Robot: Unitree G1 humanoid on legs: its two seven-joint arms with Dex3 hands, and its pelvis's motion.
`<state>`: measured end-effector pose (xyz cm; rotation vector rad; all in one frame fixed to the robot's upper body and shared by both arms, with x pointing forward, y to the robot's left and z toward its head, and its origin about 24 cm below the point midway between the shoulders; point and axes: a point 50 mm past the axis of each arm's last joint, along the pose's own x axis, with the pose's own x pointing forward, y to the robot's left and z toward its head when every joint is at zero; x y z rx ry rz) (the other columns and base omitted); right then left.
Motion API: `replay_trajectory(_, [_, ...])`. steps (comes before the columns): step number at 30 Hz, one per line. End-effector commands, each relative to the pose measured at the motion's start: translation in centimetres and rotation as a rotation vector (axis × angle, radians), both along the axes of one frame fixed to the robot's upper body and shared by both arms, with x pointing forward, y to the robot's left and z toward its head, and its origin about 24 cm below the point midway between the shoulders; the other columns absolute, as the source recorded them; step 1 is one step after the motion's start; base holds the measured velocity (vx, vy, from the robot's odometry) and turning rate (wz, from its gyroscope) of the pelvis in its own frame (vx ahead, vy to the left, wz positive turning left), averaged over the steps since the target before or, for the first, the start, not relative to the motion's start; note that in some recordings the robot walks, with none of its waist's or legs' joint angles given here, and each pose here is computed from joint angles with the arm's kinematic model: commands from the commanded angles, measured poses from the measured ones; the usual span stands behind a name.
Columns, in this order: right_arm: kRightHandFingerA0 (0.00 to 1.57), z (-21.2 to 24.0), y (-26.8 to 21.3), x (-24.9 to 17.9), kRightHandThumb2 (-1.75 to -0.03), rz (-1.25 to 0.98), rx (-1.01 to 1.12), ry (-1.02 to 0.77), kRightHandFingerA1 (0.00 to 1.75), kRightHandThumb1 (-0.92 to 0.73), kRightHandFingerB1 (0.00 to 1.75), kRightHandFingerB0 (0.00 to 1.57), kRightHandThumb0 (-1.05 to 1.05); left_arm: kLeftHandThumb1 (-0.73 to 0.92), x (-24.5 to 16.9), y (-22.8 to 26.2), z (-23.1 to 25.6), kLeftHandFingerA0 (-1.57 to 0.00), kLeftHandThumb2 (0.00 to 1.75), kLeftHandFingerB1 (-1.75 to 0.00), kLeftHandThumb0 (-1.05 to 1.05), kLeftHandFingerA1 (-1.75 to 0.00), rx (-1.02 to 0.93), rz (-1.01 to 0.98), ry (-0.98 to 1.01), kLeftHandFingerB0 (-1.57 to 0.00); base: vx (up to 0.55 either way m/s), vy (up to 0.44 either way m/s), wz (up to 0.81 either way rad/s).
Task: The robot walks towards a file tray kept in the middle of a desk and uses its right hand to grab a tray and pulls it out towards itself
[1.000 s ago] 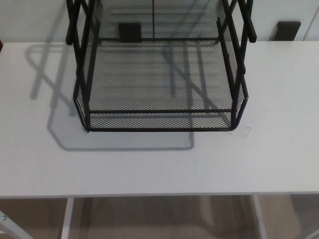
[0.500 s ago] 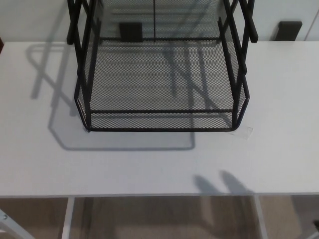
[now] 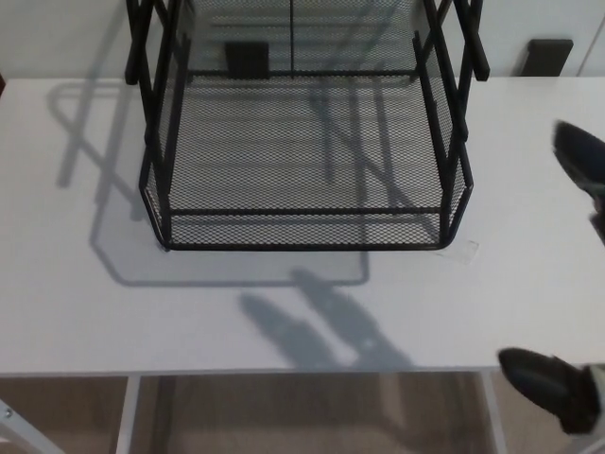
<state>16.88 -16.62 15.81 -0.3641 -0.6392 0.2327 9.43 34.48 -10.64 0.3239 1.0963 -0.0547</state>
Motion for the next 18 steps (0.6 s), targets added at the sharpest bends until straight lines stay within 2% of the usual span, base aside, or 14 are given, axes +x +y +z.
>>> replay_trajectory(1, [0.0, 4.5, 8.7, 3.3, -0.81, -0.224, -0.921, -0.299, 0.18, -0.47, 0.36, 0.09, -0.81, 0.34, 0.8, 0.2, 0.5, -0.43, 0.56, -0.34, -0.35, -0.39, 0.081, -0.138, -0.003, -0.31, 0.0, 0.0, 0.0])
replay_trajectory(2, [0.0, 4.2, 9.1, 3.7, -0.8, -0.22, -0.939, -0.281, 0.12, -0.49, 0.3, 0.04, -0.86, 0.33, 0.8, 0.1, 0.5, -0.43, 0.56, -0.34, -0.34, -0.39, 0.078, -0.14, -0.006, -0.31, 0.0, 0.0, 0.0])
replay_trajectory(3, [0.0, 3.9, 9.4, 4.1, -0.82, -0.223, -0.945, -0.278, 0.25, -0.43, 0.4, 0.04, -0.72, 0.33, 0.9, 0.1, 0.5, -0.42, 0.57, -0.34, -0.34, -0.39, 0.078, -0.142, -0.008, -0.31, 0.0, 0.0, 0.0])
replay_trajectory(4, [0.0, 3.6, 9.6, 4.4, -0.82, -0.221, -0.951, -0.273, 0.27, -0.41, 0.41, 0.04, -0.69, 0.32, 0.9, 0.1, 0.5, -0.42, 0.57, -0.34, -0.34, -0.39, 0.079, -0.141, -0.005, -0.31, 0.0, 0.0, 0.0])
replay_trajectory(5, [0.0, 3.3, 10.0, 4.9, -0.57, -0.226, -0.962, -0.266, 0.31, -0.53, 0.41, 0.05, -0.68, 0.31, 0.9, 0.1, 0.5, -0.42, 0.57, -0.34, -0.34, -0.39, 0.076, -0.136, -0.004, -0.31, 0.0, 0.0, 0.0])
replay_trajectory(6, [0.0, 3.1, 10.2, 5.2, -0.81, -0.233, -0.973, -0.259, 0.3, -0.39, 0.44, 0.03, -0.66, 0.32, 0.9, 0.1, 0.5, -0.44, 0.57, -0.34, -0.32, -0.4, 0.071, -0.135, -0.004, -0.32, 0.0, 0.0, 0.0])
replay_trajectory(7, [0.0, 2.9, 10.4, 5.6, -0.56, -0.242, -0.988, -0.249, 0.36, -0.51, 0.41, 0.06, -0.69, 0.32, 1.0, 0.1, 0.6, -0.44, 0.57, -0.34, -0.31, -0.4, 0.068, -0.14, -0.006, -0.31, 0.0, 0.0, 0.0])
replay_trajectory(9, [0.0, 2.4, 10.8, 6.4, -0.55, -0.26, -1.004, -0.238, 0.42, -0.47, 0.42, 0.1, -0.68, 0.32, 1.0, 0.1, 0.6, -0.42, 0.58, -0.34, -0.31, -0.4, 0.065, -0.147, -0.006, -0.31, 0.0, 0.0, 0.0])
replay_trajectory(16, [0.0, 1.3, 11.6, 8.7, -0.54, -0.295, -1.085, -0.184, 0.44, -0.42, 0.38, 0.12, -0.69, 0.33, 1.3, 0.1, 0.7, -0.4, 0.55, -0.33, -0.34, -0.38, 0.079, -0.165, -0.004, -0.3, 0.0, 0.0, 0.0])
replay_trajectory(17, [0.02, 1.2, 11.6, 8.8, -0.68, -0.298, -1.095, -0.184, 0.36, -0.33, 0.42, 0.1, -0.71, 0.34, 1.3, 0.1, 0.6, -0.4, 0.55, -0.33, -0.34, -0.39, 0.078, -0.164, -0.003, -0.3, 0.0, 0.0, 0.0])
replay_trajectory(18, [0.02, 1.1, 11.7, 9.0, -0.68, -0.3, -1.102, -0.18, 0.36, -0.32, 0.42, 0.09, -0.71, 0.32, 1.3, 0.0, 0.7, -0.4, 0.55, -0.34, -0.35, -0.39, 0.076, -0.166, -0.003, -0.3, 0.0, 0.0, 0.0])
